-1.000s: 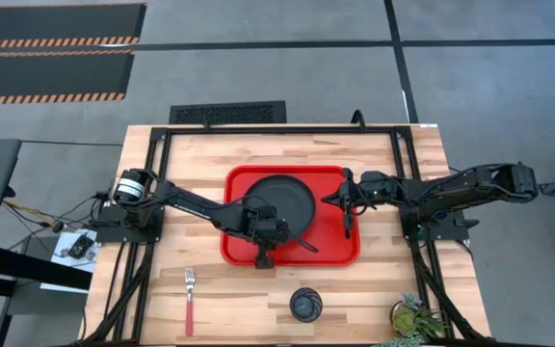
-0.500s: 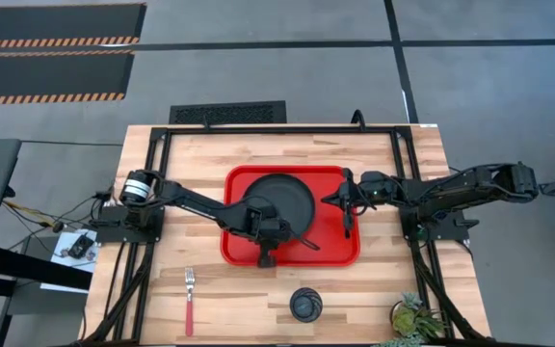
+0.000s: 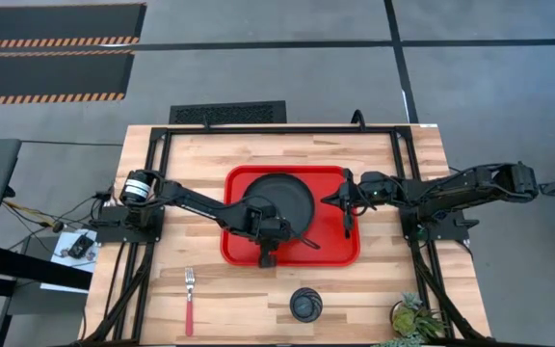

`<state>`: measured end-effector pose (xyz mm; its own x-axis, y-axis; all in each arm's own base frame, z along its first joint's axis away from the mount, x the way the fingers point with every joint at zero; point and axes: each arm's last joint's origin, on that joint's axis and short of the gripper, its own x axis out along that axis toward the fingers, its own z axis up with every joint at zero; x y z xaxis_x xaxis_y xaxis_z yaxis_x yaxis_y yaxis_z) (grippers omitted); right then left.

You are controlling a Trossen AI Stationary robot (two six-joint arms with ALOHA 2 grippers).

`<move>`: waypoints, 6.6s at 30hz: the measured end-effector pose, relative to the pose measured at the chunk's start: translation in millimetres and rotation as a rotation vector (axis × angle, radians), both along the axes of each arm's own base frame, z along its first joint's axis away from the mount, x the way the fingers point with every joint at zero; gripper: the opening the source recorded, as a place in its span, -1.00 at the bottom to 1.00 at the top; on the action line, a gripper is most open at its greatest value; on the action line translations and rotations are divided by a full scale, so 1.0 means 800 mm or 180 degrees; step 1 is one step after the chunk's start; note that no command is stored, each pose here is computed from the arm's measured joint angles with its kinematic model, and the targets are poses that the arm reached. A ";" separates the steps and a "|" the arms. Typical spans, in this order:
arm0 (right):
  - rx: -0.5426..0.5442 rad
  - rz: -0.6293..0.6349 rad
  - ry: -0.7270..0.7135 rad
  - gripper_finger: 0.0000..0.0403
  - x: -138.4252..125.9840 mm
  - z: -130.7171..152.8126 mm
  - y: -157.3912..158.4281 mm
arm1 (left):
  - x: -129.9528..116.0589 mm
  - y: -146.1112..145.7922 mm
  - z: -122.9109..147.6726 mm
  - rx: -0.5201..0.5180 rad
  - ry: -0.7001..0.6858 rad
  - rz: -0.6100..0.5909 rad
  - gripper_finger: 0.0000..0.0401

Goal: Pick and place plate/cup/fork/spoon on tray
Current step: Put the black plate in the center of the red serving tray, then put the blue cup to the top left of the black plate on the red serving tray

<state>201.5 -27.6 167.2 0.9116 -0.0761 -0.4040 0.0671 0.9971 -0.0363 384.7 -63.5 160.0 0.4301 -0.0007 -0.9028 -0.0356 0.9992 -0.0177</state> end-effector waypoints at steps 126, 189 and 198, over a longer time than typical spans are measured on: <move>0.0061 0.1437 -0.0191 -0.96 0.037 0.091 0.191 | -0.059 -0.184 0.100 0.0177 -0.1133 -0.1913 -0.45; -0.0252 0.1264 -0.0436 -0.95 0.051 0.088 0.146 | -0.133 0.203 0.094 0.0213 -0.0273 0.1541 -1.00; -0.0251 0.1267 -0.0444 -0.95 0.051 0.088 0.147 | -0.122 0.207 0.081 0.0194 -0.0256 0.1543 -1.00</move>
<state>242.4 89.7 237.5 0.9216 0.2670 -0.2818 -0.3126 0.9408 -0.1312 287.5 102.0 224.5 0.4362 0.2685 -0.8589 -0.4976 0.8672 0.0183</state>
